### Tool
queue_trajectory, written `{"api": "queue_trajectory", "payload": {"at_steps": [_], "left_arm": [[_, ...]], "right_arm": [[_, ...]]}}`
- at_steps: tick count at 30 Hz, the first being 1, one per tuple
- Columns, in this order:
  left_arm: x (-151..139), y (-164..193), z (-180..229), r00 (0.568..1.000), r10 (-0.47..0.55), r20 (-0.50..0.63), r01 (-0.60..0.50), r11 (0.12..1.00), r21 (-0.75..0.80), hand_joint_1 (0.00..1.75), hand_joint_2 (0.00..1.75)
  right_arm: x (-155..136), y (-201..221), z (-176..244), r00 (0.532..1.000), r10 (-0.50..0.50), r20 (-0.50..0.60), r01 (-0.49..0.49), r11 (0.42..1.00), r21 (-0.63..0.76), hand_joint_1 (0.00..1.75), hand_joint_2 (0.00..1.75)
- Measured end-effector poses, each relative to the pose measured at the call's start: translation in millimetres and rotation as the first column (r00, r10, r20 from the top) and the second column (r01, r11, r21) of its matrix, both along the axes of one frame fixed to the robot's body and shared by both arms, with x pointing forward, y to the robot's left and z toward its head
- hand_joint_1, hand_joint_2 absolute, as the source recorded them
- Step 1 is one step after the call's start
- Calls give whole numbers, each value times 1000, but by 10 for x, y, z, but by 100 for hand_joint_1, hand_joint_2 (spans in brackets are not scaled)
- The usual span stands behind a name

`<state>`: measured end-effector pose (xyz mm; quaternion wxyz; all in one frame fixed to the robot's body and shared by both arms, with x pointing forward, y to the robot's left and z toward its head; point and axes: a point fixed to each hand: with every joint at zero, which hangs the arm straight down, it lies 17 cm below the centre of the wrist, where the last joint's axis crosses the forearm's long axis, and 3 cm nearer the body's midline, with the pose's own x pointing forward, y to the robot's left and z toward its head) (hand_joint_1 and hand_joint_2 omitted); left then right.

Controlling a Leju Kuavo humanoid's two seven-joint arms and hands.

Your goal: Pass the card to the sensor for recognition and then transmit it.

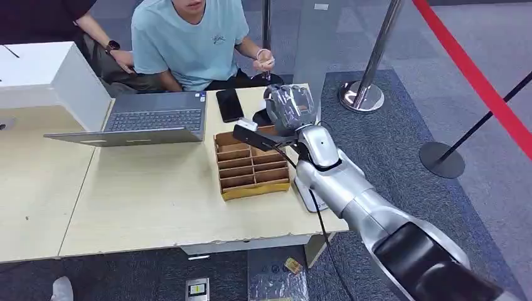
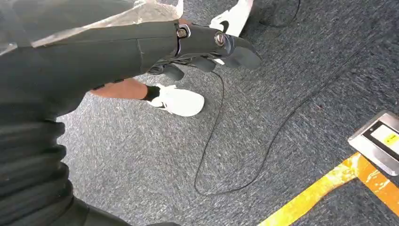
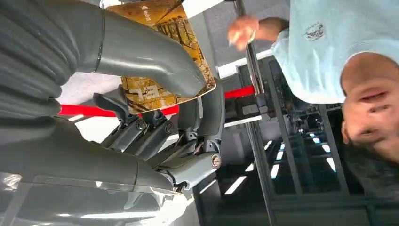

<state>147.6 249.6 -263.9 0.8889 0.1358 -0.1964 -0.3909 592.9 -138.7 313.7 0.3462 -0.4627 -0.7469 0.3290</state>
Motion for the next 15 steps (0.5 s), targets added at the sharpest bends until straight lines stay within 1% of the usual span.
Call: {"api": "queue_trajectory", "payload": {"at_steps": [5, 9, 12, 15], "left_arm": [[-11, 1, -1, 1000, 1, 5, -1, 1000, 0, 0, 175], [-89, 29, -17, 1000, 21, 0, -21, 1000, 5, 0, 175], [-134, 59, -27, 999, 38, -3, -38, 999, 7, 0, 175], [-156, 91, -31, 998, 66, -2, -66, 998, 5, 0, 175]], "right_arm": [[-31, -97, 56, 1000, -12, 15, 11, 999, 44, 175, 175], [-107, -369, -24, 999, -43, 0, 43, 986, 164, 175, 175], [-183, -578, -197, 998, -53, -40, 61, 966, 250, 175, 175], [-313, -842, -543, 991, -64, -118, 103, 927, 361, 175, 175]]}}
